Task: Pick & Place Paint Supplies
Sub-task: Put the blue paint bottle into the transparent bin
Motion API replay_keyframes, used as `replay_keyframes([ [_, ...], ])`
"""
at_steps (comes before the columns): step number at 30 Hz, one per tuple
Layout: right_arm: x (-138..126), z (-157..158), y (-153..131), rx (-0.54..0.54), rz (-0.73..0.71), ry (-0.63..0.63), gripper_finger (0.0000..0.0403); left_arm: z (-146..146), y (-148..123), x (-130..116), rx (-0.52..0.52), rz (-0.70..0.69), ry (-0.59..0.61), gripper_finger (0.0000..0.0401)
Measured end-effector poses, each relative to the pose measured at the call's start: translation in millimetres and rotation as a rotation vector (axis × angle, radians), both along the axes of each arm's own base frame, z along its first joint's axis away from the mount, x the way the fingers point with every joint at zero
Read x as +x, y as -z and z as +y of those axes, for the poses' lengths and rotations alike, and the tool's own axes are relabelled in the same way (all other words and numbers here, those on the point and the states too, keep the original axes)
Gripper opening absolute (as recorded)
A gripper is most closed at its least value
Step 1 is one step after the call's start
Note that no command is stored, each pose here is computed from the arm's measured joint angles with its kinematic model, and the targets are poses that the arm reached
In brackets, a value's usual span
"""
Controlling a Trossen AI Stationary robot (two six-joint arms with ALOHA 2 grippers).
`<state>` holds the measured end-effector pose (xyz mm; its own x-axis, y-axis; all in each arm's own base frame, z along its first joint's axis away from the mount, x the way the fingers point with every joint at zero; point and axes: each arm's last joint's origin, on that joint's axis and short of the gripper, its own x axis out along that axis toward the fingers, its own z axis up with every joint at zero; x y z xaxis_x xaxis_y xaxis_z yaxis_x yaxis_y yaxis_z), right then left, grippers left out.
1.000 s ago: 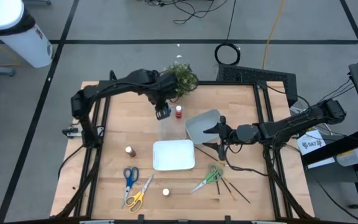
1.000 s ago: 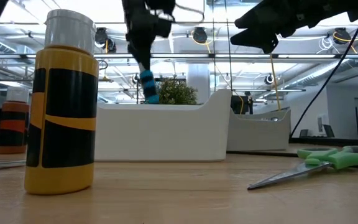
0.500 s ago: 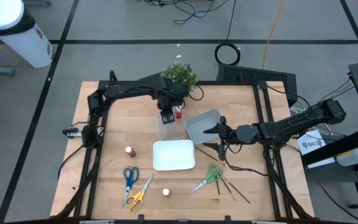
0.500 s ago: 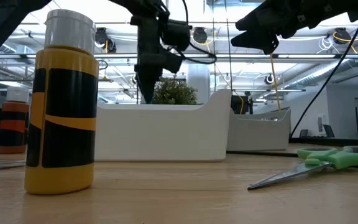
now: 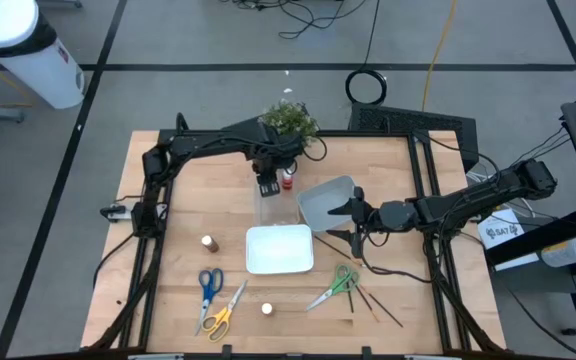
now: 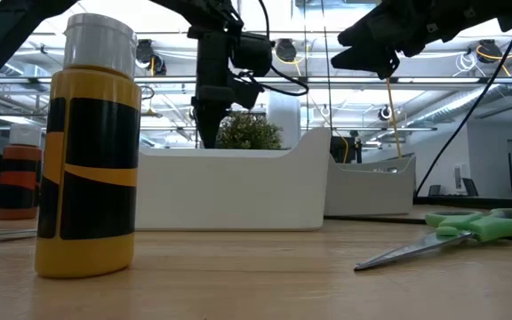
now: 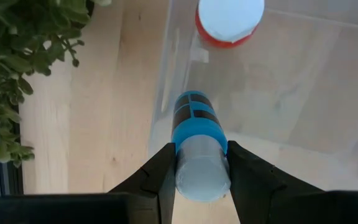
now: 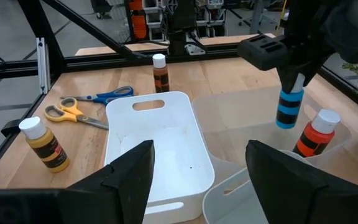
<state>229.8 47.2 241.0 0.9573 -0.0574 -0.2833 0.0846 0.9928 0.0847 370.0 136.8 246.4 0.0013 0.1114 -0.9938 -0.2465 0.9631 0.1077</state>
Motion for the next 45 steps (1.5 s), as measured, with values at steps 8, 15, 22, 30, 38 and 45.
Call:
replay_keyframes([
  [8,0.0,0.0,0.0,0.0,0.0,0.0,0.0238,0.0,5.1,0.7,-0.005,-0.007,0.001,0.0124],
  [15,0.0,0.1,0.0,0.0,-0.001,0.0,0.0238,0.1,24.7,-7.4,-0.026,0.051,-0.012,0.0124],
  [22,0.0,0.1,-0.1,0.003,-0.001,0.001,0.0238,1.4,27.2,-5.4,-0.015,0.028,-0.009,0.0124],
  [30,0.0,0.1,-0.1,0.004,-0.001,0.001,0.0238,3.2,29.9,-5.6,-0.008,0.036,-0.019,0.0183],
  [38,0.0,0.1,-0.1,0.004,-0.001,0.002,0.0238,3.7,32.4,-6.0,0.007,0.05,-0.039,0.0251],
  [45,0.0,0.1,-0.1,0.004,-0.001,0.002,0.0238,3.0,27.4,-7.8,0.013,0.043,-0.042,0.0267],
])
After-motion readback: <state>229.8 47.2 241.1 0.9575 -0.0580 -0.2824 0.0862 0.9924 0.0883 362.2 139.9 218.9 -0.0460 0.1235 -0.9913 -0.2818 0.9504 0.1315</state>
